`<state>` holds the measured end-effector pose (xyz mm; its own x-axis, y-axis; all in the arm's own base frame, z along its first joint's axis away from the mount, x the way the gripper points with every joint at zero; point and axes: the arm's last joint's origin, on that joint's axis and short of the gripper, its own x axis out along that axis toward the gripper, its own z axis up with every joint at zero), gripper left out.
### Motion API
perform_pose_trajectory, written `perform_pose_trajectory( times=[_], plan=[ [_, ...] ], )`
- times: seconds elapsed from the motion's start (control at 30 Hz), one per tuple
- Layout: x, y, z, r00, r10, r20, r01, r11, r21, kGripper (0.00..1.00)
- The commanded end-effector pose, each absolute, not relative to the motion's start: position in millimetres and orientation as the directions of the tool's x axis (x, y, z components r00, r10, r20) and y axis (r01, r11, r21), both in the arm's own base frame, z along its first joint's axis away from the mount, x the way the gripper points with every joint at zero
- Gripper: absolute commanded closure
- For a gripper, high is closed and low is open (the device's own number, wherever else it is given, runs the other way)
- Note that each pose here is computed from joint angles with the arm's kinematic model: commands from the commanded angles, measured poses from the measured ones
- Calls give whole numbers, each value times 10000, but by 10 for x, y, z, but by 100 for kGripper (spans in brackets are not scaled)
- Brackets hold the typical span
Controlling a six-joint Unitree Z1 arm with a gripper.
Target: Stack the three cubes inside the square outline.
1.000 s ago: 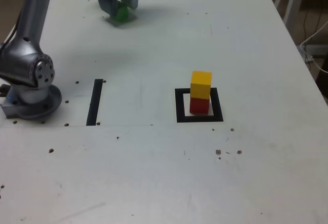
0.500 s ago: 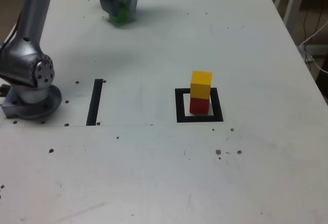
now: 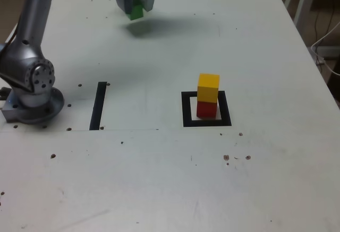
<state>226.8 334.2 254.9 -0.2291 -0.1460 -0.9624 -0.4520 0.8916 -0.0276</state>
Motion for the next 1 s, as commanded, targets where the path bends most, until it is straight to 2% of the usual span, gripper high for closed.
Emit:
perform_pose_trajectory(
  times=[0.0,0.4,0.97],
  plan=[
    [2312,3224,2627,-2275,-1360,-9642,-4276,9036,-266,73],
    [2785,2362,2903,-2508,-794,-9648,-2193,9754,-233,73],
    [3147,1390,3162,-2358,-251,-9715,-431,9990,-153,73]
  ],
)
